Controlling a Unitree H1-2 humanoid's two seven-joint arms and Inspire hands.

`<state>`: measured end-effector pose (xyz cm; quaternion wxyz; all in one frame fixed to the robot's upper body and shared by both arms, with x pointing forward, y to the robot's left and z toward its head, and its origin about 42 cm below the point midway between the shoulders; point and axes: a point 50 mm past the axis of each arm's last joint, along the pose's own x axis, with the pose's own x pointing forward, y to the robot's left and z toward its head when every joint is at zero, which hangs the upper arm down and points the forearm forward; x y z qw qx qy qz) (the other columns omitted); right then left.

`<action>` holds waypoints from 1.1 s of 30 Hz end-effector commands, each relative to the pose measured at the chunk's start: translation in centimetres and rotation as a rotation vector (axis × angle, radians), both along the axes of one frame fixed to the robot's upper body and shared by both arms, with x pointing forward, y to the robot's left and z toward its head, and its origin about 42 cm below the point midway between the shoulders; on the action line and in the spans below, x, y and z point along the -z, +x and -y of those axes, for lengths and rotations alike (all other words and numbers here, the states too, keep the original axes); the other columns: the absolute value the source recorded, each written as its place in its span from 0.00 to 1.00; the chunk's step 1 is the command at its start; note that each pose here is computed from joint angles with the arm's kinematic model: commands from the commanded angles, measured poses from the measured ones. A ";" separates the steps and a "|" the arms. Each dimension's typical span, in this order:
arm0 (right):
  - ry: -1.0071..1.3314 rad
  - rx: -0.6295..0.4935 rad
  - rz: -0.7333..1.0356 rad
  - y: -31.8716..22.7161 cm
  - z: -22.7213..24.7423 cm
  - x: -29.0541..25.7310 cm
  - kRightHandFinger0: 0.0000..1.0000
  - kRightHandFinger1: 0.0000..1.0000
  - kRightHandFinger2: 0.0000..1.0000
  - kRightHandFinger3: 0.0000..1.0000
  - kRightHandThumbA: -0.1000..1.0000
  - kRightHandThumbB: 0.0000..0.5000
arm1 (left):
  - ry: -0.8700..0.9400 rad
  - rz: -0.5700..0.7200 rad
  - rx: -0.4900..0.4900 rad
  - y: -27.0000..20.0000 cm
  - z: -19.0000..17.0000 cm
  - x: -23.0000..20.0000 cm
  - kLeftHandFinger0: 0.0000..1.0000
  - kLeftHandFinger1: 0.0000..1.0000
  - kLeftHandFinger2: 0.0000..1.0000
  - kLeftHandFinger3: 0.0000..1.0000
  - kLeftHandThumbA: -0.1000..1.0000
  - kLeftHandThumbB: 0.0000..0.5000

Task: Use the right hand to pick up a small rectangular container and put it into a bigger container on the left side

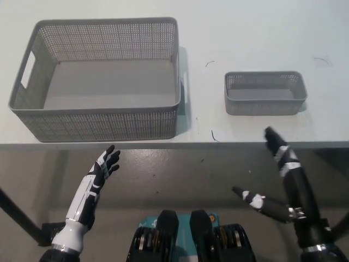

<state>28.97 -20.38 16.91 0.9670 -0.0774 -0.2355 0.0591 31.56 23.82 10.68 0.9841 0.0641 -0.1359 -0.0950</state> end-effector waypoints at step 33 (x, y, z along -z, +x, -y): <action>-1.354 0.114 -0.280 27.2 1.5 -33.9 1.00 1.00 1.00 1.00 1.00 1.00 | 0.079 0.099 0.125 -0.1 0.2 -2.1 1.00 1.00 1.00 1.00 1.00 0.82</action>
